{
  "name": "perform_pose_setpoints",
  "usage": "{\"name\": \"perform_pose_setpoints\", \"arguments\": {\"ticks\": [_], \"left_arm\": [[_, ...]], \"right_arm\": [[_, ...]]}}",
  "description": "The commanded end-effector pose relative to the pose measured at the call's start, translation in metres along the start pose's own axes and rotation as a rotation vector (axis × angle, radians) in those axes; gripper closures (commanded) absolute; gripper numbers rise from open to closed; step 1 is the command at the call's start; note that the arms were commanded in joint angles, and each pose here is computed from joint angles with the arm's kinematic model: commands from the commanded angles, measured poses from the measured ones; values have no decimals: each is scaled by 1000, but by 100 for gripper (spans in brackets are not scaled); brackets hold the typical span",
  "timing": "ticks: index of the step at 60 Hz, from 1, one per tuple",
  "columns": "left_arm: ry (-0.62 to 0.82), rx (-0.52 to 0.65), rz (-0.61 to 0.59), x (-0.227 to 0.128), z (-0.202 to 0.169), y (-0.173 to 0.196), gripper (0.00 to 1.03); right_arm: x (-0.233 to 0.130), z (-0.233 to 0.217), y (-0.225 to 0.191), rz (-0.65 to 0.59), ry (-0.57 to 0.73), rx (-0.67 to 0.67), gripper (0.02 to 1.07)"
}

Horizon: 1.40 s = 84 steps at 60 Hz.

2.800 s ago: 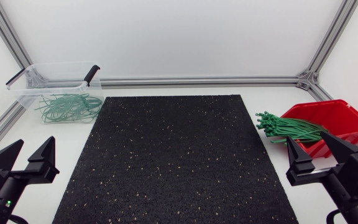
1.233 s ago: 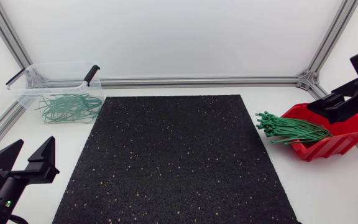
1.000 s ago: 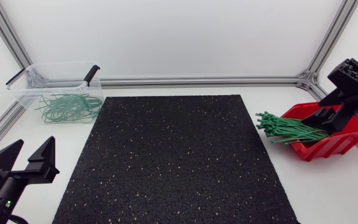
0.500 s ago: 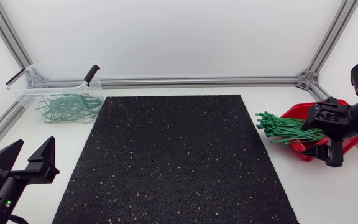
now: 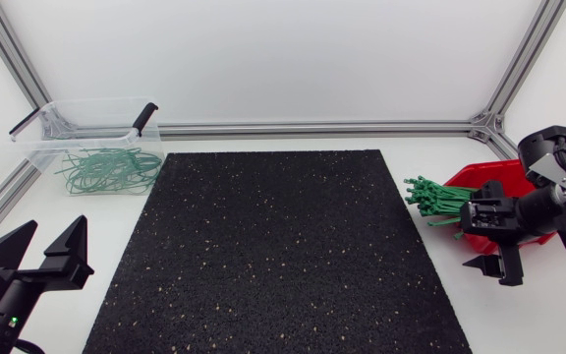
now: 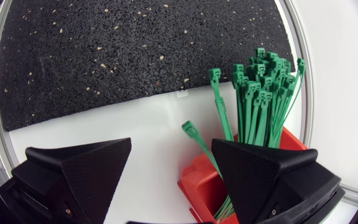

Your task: Take a green cable tie from the red box, thread the tail through the head to close it, then place it in the transparent bin on the left.

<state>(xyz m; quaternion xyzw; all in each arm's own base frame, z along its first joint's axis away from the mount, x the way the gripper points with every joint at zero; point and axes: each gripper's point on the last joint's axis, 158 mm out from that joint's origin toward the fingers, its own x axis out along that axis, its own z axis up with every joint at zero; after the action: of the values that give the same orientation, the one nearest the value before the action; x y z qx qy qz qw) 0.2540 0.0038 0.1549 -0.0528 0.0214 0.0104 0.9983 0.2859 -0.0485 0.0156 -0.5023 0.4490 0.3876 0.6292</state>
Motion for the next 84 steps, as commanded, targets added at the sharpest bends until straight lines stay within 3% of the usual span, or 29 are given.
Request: {"name": "perform_pose_setpoints", "arguments": {"ticks": [1, 15, 28, 39, 46, 84], "left_arm": [[44, -21, 13, 2, -21, 4, 4], [45, -21, 11, 2, -21, 3, 4], [44, -21, 13, 2, -21, 4, 4], [46, -21, 14, 2, -22, 4, 4], [46, -21, 13, 2, -22, 4, 4], [47, -21, 16, 2, -22, 5, 4]], "right_arm": [[8, -1, 14, 38, 11, -32, 13], [2, -10, 20, 18, 31, -55, 13], [8, -24, -2, -130, 101, -93, 18], [8, -24, -7, -176, 110, -105, 44], [3, -22, -13, -243, 111, -140, 74], [1, -32, -24, -362, 161, -172, 82]]}}
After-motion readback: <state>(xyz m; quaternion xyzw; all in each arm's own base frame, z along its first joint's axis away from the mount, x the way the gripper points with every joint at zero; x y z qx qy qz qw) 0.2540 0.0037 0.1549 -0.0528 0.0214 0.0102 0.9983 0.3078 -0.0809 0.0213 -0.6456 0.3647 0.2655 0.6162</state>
